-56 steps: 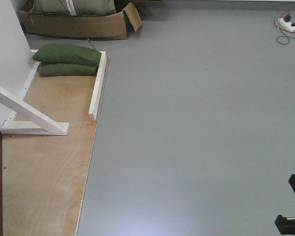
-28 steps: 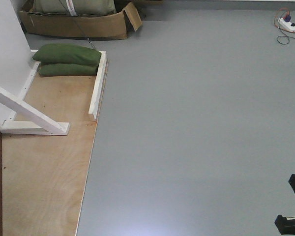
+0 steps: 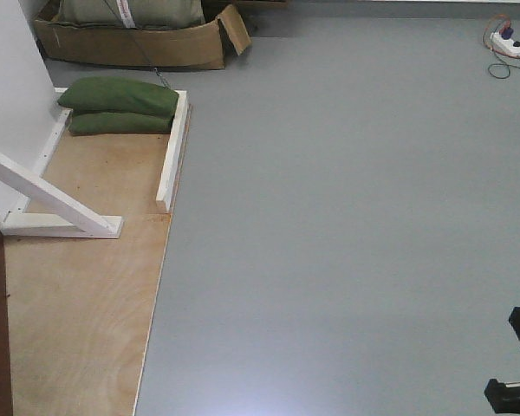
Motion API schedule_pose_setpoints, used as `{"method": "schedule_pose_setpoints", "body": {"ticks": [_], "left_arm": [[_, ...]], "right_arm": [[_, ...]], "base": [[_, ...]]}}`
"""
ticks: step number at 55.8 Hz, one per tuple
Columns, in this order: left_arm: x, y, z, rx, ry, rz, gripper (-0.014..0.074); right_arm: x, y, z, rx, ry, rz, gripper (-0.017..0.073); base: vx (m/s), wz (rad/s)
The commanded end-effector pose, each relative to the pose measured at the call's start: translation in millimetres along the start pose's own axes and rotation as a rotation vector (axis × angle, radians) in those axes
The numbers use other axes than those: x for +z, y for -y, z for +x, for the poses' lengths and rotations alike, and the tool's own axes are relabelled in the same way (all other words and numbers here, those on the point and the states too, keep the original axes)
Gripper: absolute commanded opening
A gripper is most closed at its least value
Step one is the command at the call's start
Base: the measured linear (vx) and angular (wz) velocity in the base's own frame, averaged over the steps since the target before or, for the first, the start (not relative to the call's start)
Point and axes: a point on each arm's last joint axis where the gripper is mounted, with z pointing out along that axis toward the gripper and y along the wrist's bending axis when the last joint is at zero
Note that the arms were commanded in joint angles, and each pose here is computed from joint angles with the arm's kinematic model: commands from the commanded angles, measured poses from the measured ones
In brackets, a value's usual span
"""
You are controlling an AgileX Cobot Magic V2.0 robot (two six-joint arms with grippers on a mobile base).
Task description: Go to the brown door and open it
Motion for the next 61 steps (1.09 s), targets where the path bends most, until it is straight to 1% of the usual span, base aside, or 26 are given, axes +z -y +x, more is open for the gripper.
{"method": "schedule_pose_setpoints", "body": {"ticks": [1,5,16,18,30,36,41,45,52,61], "left_arm": [[-23,-1.2,-12,-0.064,0.039,0.125,0.0136],[-26,-0.8,-10,-0.089,0.005,0.151,0.0136],[-29,6.9,3,-0.164,-0.146,0.229,0.0136],[-34,6.1,3,-0.186,-0.169,0.253,0.0136],[-54,5.8,8,-0.266,-0.273,0.362,0.0136],[-64,8.4,13,-0.279,-0.331,0.420,0.0136],[-77,7.4,15,-0.293,-0.379,0.479,0.0136],[-84,6.5,17,-0.299,-0.407,0.510,0.0136],[-98,1.5,20,-0.303,-0.463,0.548,0.0136],[-114,-3.0,29,-0.291,-0.600,0.590,0.0136]], "right_arm": [[0,0.5,-6,-0.016,0.077,0.005,0.0000],[0,0.5,-6,-0.016,0.077,0.005,0.0000],[0,0.5,-6,-0.016,0.077,0.005,0.0000],[0,0.5,-6,-0.016,0.077,0.005,0.0000],[0,0.5,-6,-0.016,0.077,0.005,0.0000],[0,0.5,-6,-0.016,0.077,0.005,0.0000],[0,0.5,-6,-0.016,0.077,0.005,0.0000],[0,0.5,-6,-0.016,0.077,0.005,0.0000],[0,0.5,-6,-0.016,0.077,0.005,0.0000],[0,0.5,-6,-0.016,0.077,0.005,0.0000]], "base": [[0.00,0.00],[0.00,0.00],[0.00,0.00],[0.00,0.00],[0.00,0.00],[0.00,0.00],[0.00,0.00],[0.00,0.00],[0.00,0.00],[0.00,0.00]]}}
